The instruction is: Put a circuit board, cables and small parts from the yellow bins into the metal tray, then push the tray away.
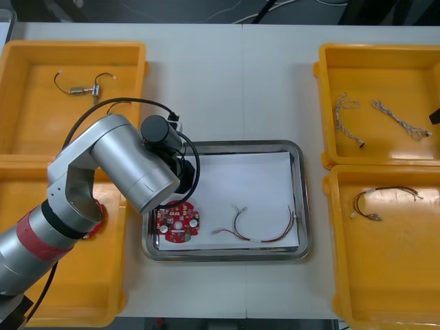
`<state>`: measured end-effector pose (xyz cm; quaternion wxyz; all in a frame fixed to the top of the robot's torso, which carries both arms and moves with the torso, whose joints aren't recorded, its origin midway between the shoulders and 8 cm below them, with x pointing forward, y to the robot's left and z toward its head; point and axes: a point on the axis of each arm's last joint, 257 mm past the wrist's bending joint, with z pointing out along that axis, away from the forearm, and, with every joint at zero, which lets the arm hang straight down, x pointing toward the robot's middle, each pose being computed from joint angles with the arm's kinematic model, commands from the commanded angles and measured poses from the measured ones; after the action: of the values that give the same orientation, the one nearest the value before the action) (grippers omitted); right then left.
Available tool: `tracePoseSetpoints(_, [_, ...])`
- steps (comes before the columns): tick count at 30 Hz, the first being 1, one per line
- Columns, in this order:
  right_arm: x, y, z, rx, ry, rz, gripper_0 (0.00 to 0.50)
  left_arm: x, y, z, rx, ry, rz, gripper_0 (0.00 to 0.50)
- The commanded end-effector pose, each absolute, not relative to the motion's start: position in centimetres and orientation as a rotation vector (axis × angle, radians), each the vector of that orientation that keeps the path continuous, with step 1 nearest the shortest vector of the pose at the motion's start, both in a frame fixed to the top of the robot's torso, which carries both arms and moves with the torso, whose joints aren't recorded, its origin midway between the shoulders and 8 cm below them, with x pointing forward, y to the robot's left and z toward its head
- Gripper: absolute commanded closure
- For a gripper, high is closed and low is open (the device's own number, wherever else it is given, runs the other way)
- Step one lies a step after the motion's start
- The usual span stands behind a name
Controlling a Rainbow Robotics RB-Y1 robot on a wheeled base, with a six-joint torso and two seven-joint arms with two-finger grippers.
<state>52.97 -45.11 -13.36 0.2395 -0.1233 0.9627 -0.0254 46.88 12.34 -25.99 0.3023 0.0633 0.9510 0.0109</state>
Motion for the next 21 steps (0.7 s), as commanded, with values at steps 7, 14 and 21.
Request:
tracePoseSetpoints(7, [57.5,-43.8,-12.2,-0.478,2.549,-0.059,0.000,46.6,11.3,-26.6,0.097,2.515,-0.010,0.500])
tracePoseSetpoints(14, [59.3,-43.0,-13.2,-0.537,2.538,-0.126,0.000,47.5,11.7,-27.4,0.086,2.504,-0.004,0.500])
tracePoseSetpoints(21, [60.5,-41.9,-14.3,-0.621,2.502,-0.186,0.000,47.7,11.6,-27.4,0.085,2.500,-0.002,0.500])
